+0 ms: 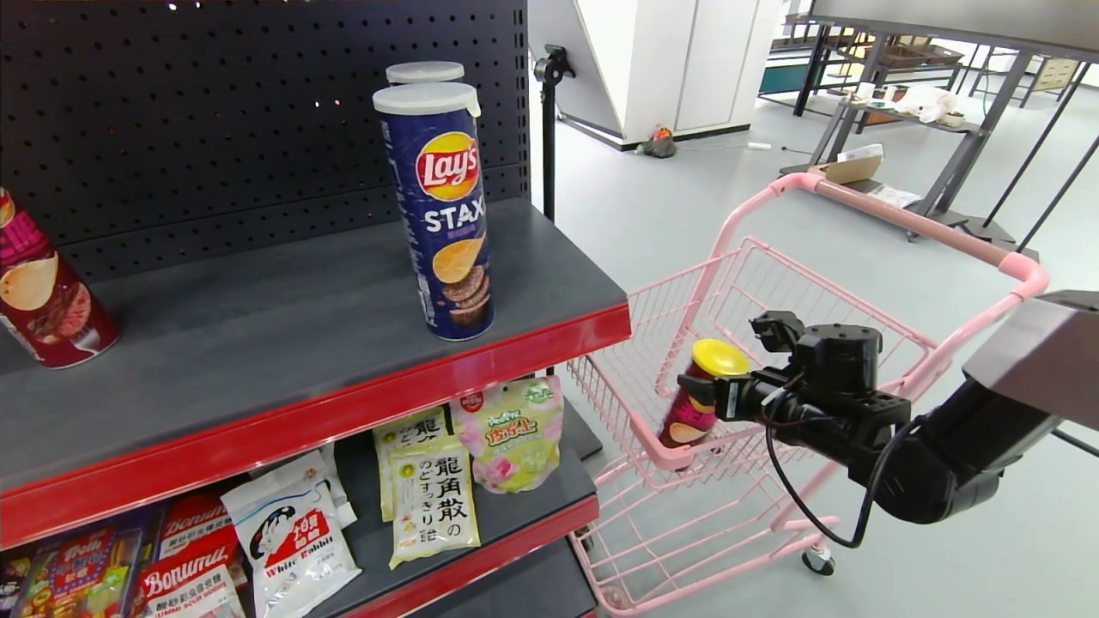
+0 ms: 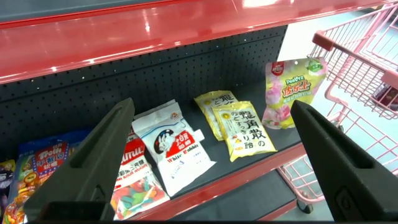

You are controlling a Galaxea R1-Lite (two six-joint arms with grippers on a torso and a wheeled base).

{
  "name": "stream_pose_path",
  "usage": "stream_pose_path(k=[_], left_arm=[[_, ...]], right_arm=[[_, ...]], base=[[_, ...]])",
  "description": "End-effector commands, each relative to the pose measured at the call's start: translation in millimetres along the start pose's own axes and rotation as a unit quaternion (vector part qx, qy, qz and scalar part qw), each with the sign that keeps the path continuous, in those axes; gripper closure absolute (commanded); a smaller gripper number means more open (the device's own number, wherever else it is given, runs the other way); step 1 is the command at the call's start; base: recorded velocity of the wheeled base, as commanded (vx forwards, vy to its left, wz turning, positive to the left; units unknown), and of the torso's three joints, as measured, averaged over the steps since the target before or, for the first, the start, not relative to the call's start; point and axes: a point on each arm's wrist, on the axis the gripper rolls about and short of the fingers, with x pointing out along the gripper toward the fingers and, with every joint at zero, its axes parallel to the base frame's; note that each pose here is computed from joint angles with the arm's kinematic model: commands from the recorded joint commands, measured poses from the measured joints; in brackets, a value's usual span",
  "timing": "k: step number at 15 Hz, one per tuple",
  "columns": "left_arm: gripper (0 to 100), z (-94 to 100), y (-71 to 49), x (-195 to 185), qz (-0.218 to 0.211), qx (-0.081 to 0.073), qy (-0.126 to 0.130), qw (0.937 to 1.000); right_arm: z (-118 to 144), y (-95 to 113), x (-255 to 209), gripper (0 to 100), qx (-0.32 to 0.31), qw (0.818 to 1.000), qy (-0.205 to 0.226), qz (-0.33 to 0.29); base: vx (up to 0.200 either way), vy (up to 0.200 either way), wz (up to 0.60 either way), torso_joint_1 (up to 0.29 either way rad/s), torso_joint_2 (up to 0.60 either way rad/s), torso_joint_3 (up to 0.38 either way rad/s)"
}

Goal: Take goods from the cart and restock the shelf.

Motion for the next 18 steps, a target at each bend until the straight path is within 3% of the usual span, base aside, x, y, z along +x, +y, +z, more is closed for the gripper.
stream_pose_path(k=[1, 11, 12, 18], left_arm=[[0, 0.0, 0.0, 0.1, 0.000, 0.000, 0.001, 1.0000], [0, 0.0, 0.0, 0.1, 0.000, 0.000, 0.001, 1.0000], [0, 0.0, 0.0, 0.1, 0.000, 0.000, 0.001, 1.0000], [0, 0.0, 0.0, 0.1, 0.000, 0.000, 0.001, 1.0000]], right_arm=[[-5.7, -1.4, 7.1, 0, 0.000, 1.000, 0.008, -0.004], [-10.1, 3.6, 32.8, 0, 0.005, 1.000, 0.002, -0.007], [-11.9, 4.3, 33.7, 100, 0.004, 1.000, 0.004, -0.010], [-15.8, 9.1, 39.6, 100, 0.001, 1.000, -0.003, -0.012]], base=[[0.000, 0.000, 0.00, 0.000, 0.00, 0.000], [0.000, 0.000, 0.00, 0.000, 0.00, 0.000], [0.000, 0.000, 0.00, 0.000, 0.00, 0.000], [0.000, 0.000, 0.00, 0.000, 0.00, 0.000]])
